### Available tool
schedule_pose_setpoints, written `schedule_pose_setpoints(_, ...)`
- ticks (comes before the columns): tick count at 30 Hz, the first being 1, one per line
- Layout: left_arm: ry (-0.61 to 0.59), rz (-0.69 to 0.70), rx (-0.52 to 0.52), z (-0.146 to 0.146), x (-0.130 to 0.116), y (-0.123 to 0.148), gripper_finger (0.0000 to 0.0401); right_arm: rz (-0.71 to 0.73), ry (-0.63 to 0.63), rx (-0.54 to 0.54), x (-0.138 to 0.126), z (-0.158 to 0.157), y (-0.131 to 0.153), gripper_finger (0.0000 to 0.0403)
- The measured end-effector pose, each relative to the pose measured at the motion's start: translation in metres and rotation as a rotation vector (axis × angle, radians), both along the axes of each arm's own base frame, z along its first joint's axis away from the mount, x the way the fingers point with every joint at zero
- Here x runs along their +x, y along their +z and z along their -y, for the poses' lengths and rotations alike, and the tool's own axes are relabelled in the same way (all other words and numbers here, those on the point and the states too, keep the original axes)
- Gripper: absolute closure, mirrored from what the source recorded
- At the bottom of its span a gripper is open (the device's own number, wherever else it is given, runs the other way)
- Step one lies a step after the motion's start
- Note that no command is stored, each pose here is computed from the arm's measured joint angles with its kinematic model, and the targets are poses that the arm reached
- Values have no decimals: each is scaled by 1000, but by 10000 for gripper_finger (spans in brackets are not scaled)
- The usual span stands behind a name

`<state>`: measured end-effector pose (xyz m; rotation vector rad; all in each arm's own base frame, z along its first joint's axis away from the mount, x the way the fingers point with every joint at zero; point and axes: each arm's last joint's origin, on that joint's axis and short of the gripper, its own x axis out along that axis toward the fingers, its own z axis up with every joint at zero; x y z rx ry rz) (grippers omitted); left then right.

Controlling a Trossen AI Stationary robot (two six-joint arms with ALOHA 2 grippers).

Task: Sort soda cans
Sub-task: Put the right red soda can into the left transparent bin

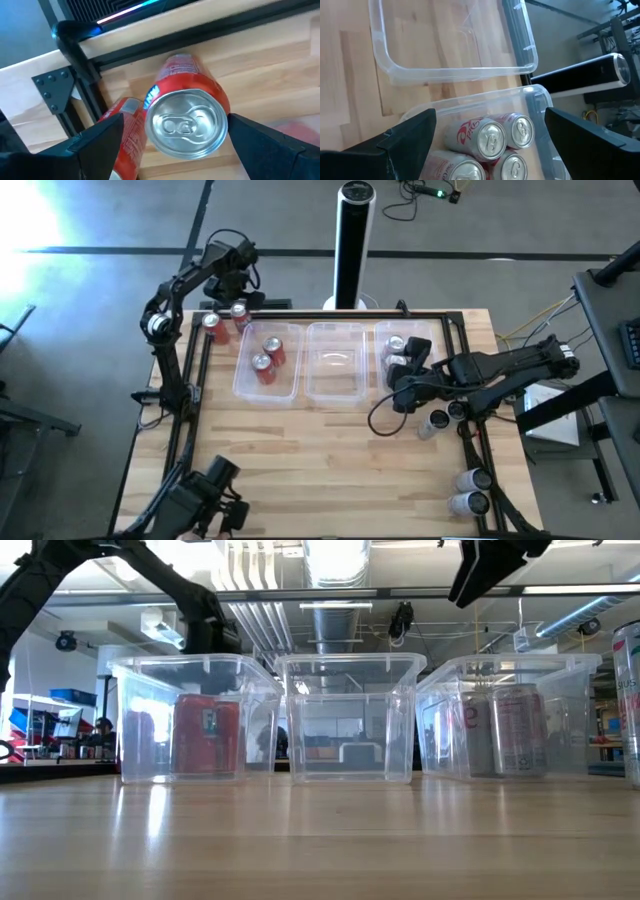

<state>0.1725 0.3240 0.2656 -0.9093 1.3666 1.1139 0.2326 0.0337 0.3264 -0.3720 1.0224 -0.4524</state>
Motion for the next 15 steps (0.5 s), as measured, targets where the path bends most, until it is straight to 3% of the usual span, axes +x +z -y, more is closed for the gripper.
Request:
schedule_pose_setpoints(5, -14, 30, 9, -1, 3, -8, 62, -2, -4, 8, 0, 0, -2, 35)
schedule_pose_setpoints(15, -64, -17, -87, 8, -2, -38, 79, -10, 7, 2, 0, 0, -2, 35)
